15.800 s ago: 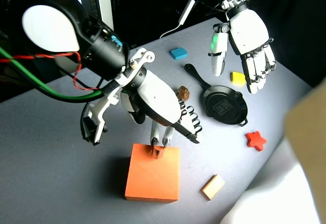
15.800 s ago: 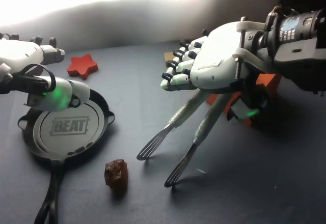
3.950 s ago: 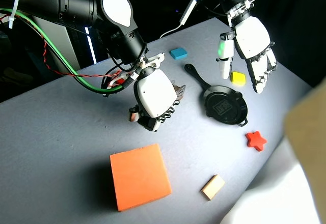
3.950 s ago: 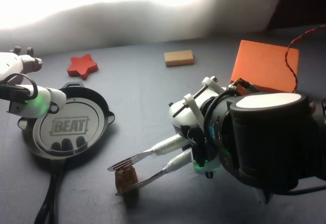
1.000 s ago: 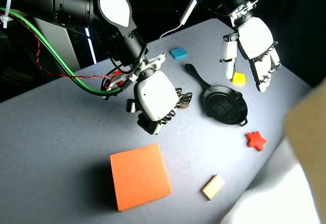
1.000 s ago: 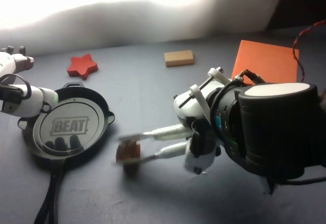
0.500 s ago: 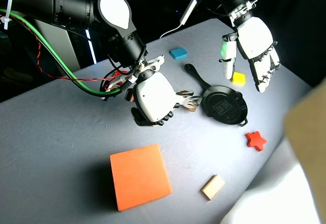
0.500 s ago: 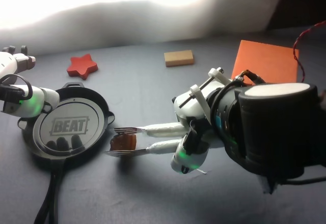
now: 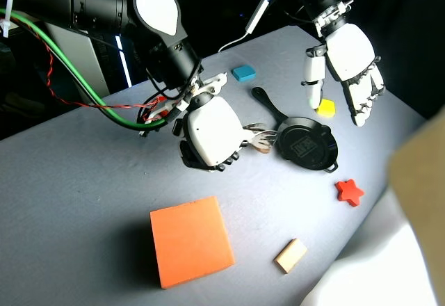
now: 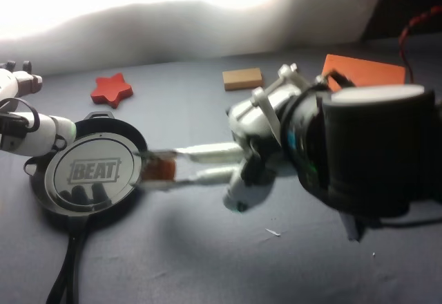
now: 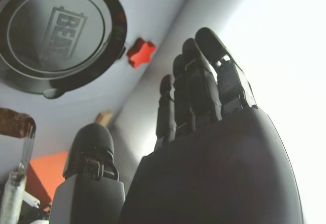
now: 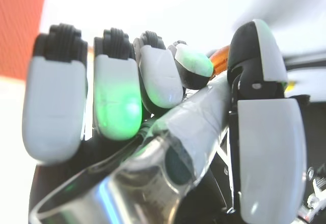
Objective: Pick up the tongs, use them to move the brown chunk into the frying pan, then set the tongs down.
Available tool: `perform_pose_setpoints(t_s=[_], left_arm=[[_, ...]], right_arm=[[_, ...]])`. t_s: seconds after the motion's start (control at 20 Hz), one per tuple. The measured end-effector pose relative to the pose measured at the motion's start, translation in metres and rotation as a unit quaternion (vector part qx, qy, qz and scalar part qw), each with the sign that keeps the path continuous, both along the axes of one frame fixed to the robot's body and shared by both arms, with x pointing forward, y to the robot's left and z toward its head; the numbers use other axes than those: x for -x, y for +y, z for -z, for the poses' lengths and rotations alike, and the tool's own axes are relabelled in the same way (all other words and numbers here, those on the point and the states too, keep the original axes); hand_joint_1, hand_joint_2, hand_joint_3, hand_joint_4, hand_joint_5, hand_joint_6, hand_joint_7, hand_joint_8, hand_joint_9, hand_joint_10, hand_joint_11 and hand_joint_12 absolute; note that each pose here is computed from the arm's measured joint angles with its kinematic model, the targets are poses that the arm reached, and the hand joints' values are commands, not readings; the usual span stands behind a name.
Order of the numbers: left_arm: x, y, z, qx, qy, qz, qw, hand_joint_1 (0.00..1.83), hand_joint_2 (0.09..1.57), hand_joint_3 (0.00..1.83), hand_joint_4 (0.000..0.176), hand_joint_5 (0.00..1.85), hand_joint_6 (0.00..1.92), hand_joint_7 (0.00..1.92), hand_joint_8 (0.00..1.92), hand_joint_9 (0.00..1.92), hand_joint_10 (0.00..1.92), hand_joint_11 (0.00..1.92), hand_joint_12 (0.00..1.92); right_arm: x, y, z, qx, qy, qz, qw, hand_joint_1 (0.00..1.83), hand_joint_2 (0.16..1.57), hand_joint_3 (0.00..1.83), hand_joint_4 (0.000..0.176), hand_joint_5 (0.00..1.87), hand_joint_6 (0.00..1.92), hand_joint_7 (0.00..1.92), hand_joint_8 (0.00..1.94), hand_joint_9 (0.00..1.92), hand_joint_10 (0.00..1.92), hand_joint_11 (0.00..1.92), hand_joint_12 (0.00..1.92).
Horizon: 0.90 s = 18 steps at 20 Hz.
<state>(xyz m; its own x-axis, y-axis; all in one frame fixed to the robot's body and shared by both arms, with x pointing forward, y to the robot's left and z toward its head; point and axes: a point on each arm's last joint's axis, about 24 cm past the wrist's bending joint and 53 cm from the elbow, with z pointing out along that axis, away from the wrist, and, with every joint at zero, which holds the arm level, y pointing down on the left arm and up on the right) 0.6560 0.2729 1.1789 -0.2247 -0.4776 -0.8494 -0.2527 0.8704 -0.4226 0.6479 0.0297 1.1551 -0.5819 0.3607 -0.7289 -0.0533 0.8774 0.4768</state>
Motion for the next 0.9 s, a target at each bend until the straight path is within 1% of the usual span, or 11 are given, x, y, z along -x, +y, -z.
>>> perform_pose_setpoints(t_s=[0.15, 0.2, 0.25, 0.3, 0.45, 0.55, 0.6, 0.7, 0.75, 0.85, 0.9], left_arm=[[-0.006, 0.01, -0.005, -0.012, -0.01, -0.006, 0.9999, 0.09, 1.3, 0.0, 0.053, 0.13, 0.0, 0.24, 0.0, 0.32, 0.0, 0.0, 1.06], [-0.008, 0.016, -0.005, -0.02, -0.012, -0.011, 0.9997, 0.14, 1.3, 0.0, 0.05, 0.16, 0.01, 0.24, 0.0, 0.31, 0.0, 0.0, 1.07], [-0.008, 0.018, -0.004, -0.023, -0.01, -0.012, 0.9996, 0.14, 1.3, 0.0, 0.05, 0.16, 0.01, 0.24, 0.0, 0.31, 0.0, 0.0, 1.07], [-0.009, 0.022, 0.0, -0.028, -0.006, -0.014, 0.9995, 0.12, 1.3, 0.0, 0.049, 0.16, 0.01, 0.25, 0.0, 0.32, 0.0, 0.0, 1.09], [-0.01, 0.041, 0.009, -0.038, 0.005, -0.031, 0.9988, 0.09, 1.3, 0.0, 0.052, 0.15, 0.0, 0.26, 0.0, 0.31, 0.0, 0.0, 1.08], [-0.013, 0.051, 0.009, -0.045, 0.005, -0.041, 0.9981, 0.08, 1.3, 0.0, 0.053, 0.15, 0.0, 0.24, 0.0, 0.32, 0.0, 0.0, 1.08], [-0.014, 0.056, 0.009, -0.051, 0.004, -0.044, 0.9977, 0.12, 1.3, 0.0, 0.051, 0.16, 0.01, 0.24, 0.0, 0.31, 0.0, 0.0, 1.08], [-0.015, 0.062, 0.011, -0.055, 0.006, -0.05, 0.9972, 0.12, 1.3, 0.0, 0.052, 0.15, 0.0, 0.24, 0.0, 0.32, 0.0, 0.0, 1.08], [-0.014, 0.065, 0.012, -0.057, 0.009, -0.053, 0.9969, 0.12, 1.3, 0.0, 0.058, 0.14, 0.0, 0.24, 0.0, 0.32, 0.0, 0.0, 1.08], [-0.014, 0.067, 0.013, -0.061, 0.01, -0.055, 0.9966, 0.13, 1.29, 0.0, 0.057, 0.12, 0.0, 0.24, 0.0, 0.31, 0.0, 0.0, 1.07], [-0.014, 0.067, 0.014, -0.062, 0.01, -0.054, 0.9965, 0.1, 1.3, 0.0, 0.055, 0.11, 0.0, 0.23, 0.0, 0.3, 0.0, 0.0, 1.07]], right_arm=[[-0.009, 0.009, -0.005, -0.009, -0.005, -0.006, 0.9999, 0.94, 1.37, 0.01, 0.176, 1.34, 1.92, 1.57, 1.94, 1.65, 1.92, 1.7, 1.92], [-0.012, 0.017, -0.006, -0.013, -0.006, -0.009, 0.9999, 0.98, 1.35, 0.0, 0.176, 1.34, 1.92, 1.58, 1.94, 1.66, 1.92, 1.69, 1.92], [-0.014, 0.018, -0.007, -0.015, -0.006, -0.009, 0.9998, 0.98, 1.35, 0.0, 0.176, 1.34, 1.92, 1.58, 1.94, 1.66, 1.92, 1.69, 1.92], [-0.017, 0.026, -0.011, -0.021, -0.011, -0.015, 0.9996, 0.97, 1.35, 0.0, 0.176, 1.34, 1.92, 1.58, 1.94, 1.66, 1.92, 1.69, 1.92], [-0.024, 0.045, -0.015, -0.031, -0.017, -0.029, 0.9989, 0.88, 1.39, 0.01, 0.176, 1.32, 1.92, 1.55, 1.94, 1.63, 1.92, 1.68, 1.92], [-0.025, 0.056, -0.014, -0.039, -0.015, -0.039, 0.9984, 0.96, 1.36, 0.0, 0.176, 1.32, 1.92, 1.56, 1.94, 1.65, 1.92, 1.69, 1.92], [-0.027, 0.061, -0.012, -0.042, -0.015, -0.045, 0.998, 0.97, 1.35, 0.0, 0.176, 1.33, 1.92, 1.57, 1.94, 1.65, 1.92, 1.69, 1.92], [-0.028, 0.065, -0.007, -0.046, -0.013, -0.05, 0.9976, 0.91, 1.37, 0.0, 0.176, 1.34, 1.92, 1.56, 1.94, 1.64, 1.92, 1.68, 1.92], [-0.029, 0.065, -0.003, -0.044, -0.01, -0.05, 0.9977, 0.88, 1.38, 0.01, 0.176, 1.31, 1.92, 1.53, 1.94, 1.62, 1.92, 1.67, 1.92], [-0.028, 0.066, 0.003, -0.042, -0.006, -0.051, 0.9978, 0.89, 1.38, 0.0, 0.176, 1.23, 1.92, 1.51, 1.94, 1.6, 1.92, 1.66, 1.92], [-0.027, 0.067, 0.005, -0.042, -0.008, -0.053, 0.9977, 0.86, 1.39, 0.01, 0.176, 1.19, 1.92, 1.49, 1.94, 1.59, 1.92, 1.63, 1.92]])
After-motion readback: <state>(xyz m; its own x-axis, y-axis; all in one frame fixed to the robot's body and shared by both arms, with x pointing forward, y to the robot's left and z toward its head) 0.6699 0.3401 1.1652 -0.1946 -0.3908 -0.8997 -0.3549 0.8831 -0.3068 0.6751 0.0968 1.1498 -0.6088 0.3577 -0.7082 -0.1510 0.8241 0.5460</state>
